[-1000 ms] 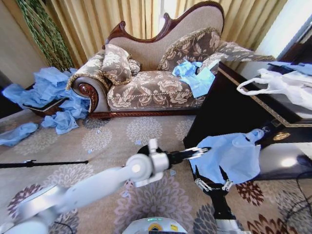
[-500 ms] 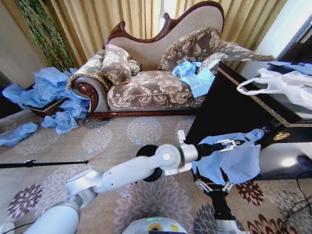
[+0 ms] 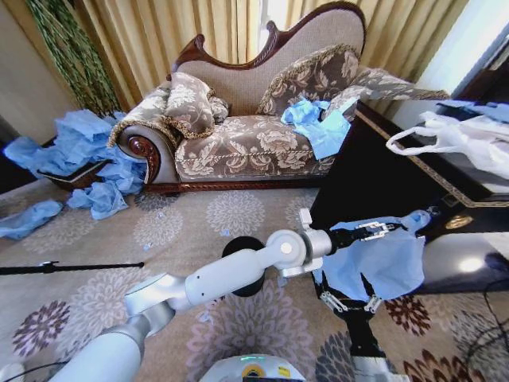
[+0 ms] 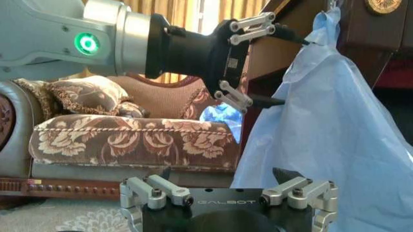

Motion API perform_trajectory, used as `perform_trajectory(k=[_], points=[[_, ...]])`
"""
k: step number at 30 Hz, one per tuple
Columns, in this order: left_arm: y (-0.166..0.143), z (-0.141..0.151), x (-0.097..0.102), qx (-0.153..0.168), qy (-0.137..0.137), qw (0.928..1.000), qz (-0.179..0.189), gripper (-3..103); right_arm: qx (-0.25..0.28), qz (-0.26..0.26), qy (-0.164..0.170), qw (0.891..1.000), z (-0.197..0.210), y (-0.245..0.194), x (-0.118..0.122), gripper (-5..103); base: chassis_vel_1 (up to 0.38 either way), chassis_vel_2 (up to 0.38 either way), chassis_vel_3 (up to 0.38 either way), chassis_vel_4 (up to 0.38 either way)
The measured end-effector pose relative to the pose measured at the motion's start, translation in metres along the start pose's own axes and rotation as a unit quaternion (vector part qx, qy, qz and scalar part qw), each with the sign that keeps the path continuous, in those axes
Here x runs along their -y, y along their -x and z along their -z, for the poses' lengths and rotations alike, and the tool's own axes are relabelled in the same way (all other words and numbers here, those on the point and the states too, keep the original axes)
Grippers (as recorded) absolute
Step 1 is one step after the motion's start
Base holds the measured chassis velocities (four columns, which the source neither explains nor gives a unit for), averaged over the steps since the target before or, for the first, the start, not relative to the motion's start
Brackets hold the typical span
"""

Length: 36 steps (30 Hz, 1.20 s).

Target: Place a garbage bag over the trash bin.

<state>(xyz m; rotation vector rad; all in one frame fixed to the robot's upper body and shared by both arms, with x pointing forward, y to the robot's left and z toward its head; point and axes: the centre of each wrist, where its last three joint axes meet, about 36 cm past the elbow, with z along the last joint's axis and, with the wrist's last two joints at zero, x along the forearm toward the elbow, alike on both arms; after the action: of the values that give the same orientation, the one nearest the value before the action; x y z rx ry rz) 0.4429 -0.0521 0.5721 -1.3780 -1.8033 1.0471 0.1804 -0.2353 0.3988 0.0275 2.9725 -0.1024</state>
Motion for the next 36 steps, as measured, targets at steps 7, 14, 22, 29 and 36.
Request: perform_trajectory(k=[7,14,22,29,36], points=[[-0.001,-0.003,0.000,-0.001,0.004,1.0000,-0.005,52,0.001,-0.002,0.000,1.000,0.001,0.001,0.000,100,0.000,0.000,0.000,0.000],[0.000,-0.006,-0.001,-0.001,-0.001,0.9999,-0.010,25,0.005,-0.003,0.000,1.000,0.004,0.002,0.001,100,0.000,0.000,0.000,0.000],[-0.003,-0.010,0.001,-0.003,-0.002,0.9998,-0.018,0,0.005,-0.004,0.000,1.000,0.004,0.001,0.001,100,0.000,0.000,0.000,0.000],[-0.009,-0.010,0.004,0.001,0.002,0.9996,-0.027,0,0.005,-0.004,0.000,1.000,0.004,0.002,0.001,100,0.000,0.000,0.000,0.000],[-0.022,-0.007,-0.006,0.015,0.000,0.9998,-0.011,0,0.008,-0.006,-0.001,1.000,0.007,0.003,0.001,100,0.000,0.000,0.000,0.000]])
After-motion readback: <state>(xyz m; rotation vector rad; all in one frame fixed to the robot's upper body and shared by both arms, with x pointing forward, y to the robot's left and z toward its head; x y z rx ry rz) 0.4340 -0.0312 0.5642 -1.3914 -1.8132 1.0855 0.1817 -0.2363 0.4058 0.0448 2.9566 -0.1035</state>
